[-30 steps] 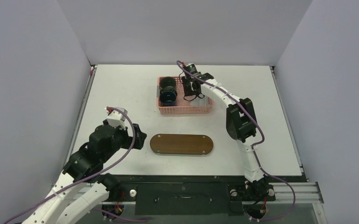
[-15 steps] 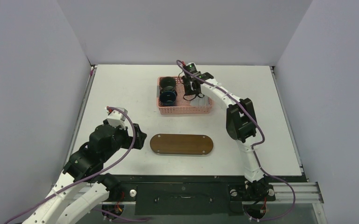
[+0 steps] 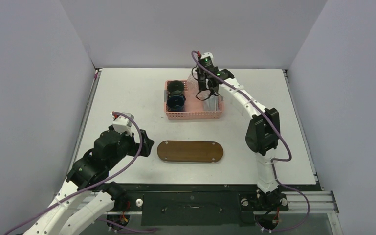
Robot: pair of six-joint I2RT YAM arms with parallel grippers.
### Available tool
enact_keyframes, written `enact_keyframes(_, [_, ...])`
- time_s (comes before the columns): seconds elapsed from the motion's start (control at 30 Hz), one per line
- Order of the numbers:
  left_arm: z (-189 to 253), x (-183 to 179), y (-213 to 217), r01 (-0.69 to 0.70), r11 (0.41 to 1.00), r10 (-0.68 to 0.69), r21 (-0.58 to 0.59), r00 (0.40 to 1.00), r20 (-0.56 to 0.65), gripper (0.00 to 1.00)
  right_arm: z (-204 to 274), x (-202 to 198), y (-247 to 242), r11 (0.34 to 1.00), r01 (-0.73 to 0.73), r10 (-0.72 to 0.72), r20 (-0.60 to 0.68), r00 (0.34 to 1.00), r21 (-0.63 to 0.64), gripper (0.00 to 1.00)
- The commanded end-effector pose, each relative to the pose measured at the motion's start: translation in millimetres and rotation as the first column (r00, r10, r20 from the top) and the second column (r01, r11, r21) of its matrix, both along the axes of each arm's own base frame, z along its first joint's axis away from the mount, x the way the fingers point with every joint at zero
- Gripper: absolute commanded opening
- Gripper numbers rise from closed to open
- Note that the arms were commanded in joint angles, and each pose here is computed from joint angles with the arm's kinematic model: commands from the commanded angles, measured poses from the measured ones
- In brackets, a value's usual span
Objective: Prepare toiletry sets of a toothbrush and toothpaste on the tray
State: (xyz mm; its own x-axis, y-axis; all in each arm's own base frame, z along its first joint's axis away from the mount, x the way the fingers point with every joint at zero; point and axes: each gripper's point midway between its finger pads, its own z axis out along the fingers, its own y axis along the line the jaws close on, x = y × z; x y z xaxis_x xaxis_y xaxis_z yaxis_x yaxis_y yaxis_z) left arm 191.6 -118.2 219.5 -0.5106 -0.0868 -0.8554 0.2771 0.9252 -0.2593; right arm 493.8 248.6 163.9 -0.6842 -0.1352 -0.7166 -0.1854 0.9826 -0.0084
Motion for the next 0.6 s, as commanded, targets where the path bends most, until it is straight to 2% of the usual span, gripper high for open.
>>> enact_keyframes(0.0, [10,5,-4,0.009,1.0,-0.008,-0.021,0.999,0.038,0.96,70,0,-3,0.995,0.041,-0.054,0.155,0.986,0.087,0.0])
enact_keyframes(0.2, [10,5,-4,0.008,1.0,-0.007,-0.022,0.999,0.038,0.96,86,-15,-2,0.992,0.028,-0.049,0.172,0.984,0.121,0.0])
enact_keyframes(0.57, [13,4,1,-0.006,1.0,0.008,-0.029,0.998,0.056,0.96,104,-73,-4,0.993,0.079,-0.094,0.205,0.974,0.083,0.0])
